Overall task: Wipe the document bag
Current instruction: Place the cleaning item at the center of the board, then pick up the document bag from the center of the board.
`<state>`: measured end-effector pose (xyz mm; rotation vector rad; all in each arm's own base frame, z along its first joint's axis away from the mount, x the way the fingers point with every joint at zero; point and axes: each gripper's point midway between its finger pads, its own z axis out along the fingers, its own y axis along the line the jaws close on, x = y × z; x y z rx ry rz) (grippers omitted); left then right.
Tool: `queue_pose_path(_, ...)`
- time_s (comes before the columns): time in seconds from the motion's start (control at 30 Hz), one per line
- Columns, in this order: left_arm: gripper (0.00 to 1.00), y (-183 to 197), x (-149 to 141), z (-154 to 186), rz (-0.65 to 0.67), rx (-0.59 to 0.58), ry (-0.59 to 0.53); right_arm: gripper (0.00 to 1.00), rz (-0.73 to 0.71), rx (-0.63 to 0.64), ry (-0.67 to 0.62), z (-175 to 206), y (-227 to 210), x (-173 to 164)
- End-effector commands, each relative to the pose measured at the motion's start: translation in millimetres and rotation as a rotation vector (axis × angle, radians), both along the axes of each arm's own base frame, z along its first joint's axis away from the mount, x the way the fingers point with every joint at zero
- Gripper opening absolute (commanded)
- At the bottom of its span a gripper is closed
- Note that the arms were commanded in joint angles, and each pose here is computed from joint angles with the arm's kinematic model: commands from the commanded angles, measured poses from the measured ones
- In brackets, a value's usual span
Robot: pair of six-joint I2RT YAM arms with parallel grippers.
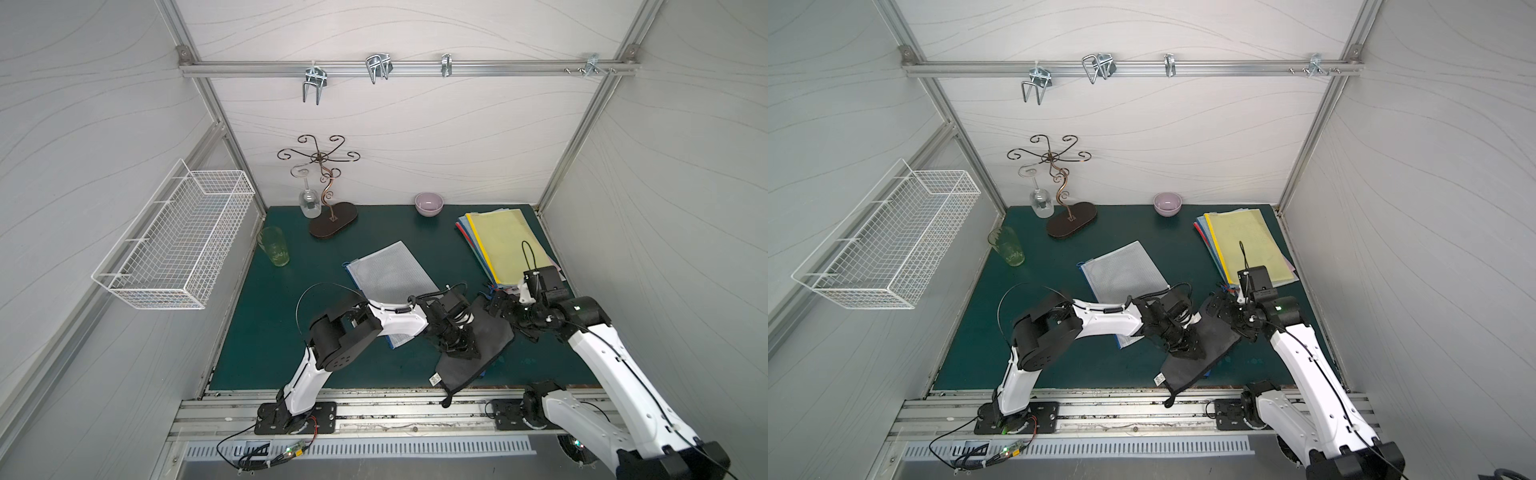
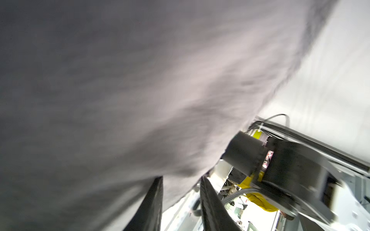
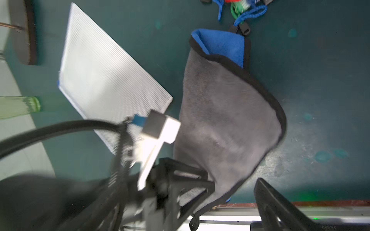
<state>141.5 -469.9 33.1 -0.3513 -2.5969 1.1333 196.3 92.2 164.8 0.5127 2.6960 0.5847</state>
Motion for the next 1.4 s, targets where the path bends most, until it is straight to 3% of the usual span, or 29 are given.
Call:
queue_pose_path(0.0,0.34,-3.2,-1.1,11.8,-0.011,0.002,0.039,0.99,-0.016,-0.034,0.006,7.3,-9.4,-8.4)
queue_pose_path(0.13,0.35,-0.6,2.1,24.7,-0.008,-0.019,-0.014,0.98,0.019,-0.008,-0.079,17.5,-0.3,12.2)
queue_pose_path(0.3,0.43,12.2,15.6,78.9,0.043,-0.132,-0.205,0.83,0.191,0.075,0.007,-13.0,39.2,43.4)
queue_pose_path(0.4,0.45,26.1,19.3,96.4,0.08,-0.158,-0.253,0.75,0.278,0.073,0.015,-29.3,57.3,61.4)
queue_pose_path(0.47,0.45,41.2,24.0,98.5,0.124,-0.147,-0.268,0.64,0.312,0.075,0.02,-39.0,66.8,72.3)
queue_pose_path(0.7,0.42,110.8,70.2,72.3,0.335,-0.026,-0.287,0.54,0.41,0.148,0.062,-75.5,104.7,101.5)
queue_pose_path(1.0,0.41,129.3,109.7,41.9,0.4,0.101,-0.324,0.61,0.478,-0.017,0.158,-126.8,110.4,100.8)
queue_pose_path(1.23,0.41,142.9,120.8,17.5,0.462,0.181,-0.324,0.65,0.531,-0.133,0.245,-159.5,106.5,76.5)
queue_pose_path(1.37,0.41,154.5,120.2,-4.4,0.491,0.259,-0.288,0.66,0.583,-0.069,0.302,-171.5,125.8,58.8)
